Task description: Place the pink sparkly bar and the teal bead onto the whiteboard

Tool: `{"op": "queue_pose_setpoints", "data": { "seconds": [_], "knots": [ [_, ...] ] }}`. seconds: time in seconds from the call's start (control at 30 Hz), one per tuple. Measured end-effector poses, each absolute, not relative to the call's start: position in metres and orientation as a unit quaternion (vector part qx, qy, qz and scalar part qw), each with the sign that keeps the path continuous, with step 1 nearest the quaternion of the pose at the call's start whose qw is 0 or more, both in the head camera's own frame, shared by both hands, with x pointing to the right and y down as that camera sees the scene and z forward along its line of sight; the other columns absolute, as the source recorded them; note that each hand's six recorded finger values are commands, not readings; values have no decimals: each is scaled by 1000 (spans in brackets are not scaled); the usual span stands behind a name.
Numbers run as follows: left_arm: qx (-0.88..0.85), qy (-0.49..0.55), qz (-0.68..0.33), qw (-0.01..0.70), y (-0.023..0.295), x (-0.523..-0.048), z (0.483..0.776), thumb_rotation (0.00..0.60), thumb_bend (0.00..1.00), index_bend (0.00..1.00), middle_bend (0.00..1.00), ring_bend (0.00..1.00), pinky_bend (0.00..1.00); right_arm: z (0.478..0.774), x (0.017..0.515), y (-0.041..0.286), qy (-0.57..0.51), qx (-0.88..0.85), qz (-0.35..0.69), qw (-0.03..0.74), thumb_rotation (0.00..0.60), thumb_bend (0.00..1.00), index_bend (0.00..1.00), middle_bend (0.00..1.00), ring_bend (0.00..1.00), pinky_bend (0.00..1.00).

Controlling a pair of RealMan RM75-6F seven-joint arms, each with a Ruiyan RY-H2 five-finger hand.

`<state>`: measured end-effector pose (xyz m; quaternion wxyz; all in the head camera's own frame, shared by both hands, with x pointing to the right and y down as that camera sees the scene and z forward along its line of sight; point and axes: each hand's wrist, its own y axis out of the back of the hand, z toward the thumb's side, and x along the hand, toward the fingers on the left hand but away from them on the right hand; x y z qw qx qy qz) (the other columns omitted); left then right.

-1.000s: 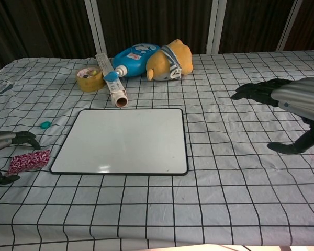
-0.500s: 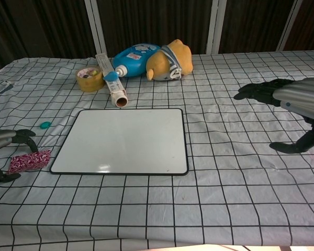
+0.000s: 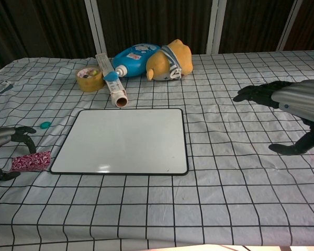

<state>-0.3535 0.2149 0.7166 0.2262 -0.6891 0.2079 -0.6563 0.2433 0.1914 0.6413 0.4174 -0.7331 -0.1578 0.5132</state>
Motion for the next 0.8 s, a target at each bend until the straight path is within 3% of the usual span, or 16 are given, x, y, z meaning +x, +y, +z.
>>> {"op": "queue_pose_setpoints", "data": {
  "seconds": [0.27,0.57,0.8],
  "knots": [
    [-694,218,-649,223,212,-355,712,600,324,577,27,0,0,642,243,192,-156,-732,515,417,600,255,0,0,0,28],
    [-713,267,-610,222,189,-345,679,600,325,569,27,0,0,641,245,188,-158,-732,518,414,600,255,0,0,0,28],
    [-732,276,-584,216,175,-319,677,600,324,539,28,0,0,636,248,182,-169,-734,515,408,600,254,0,0,0,28]
  ]
}}
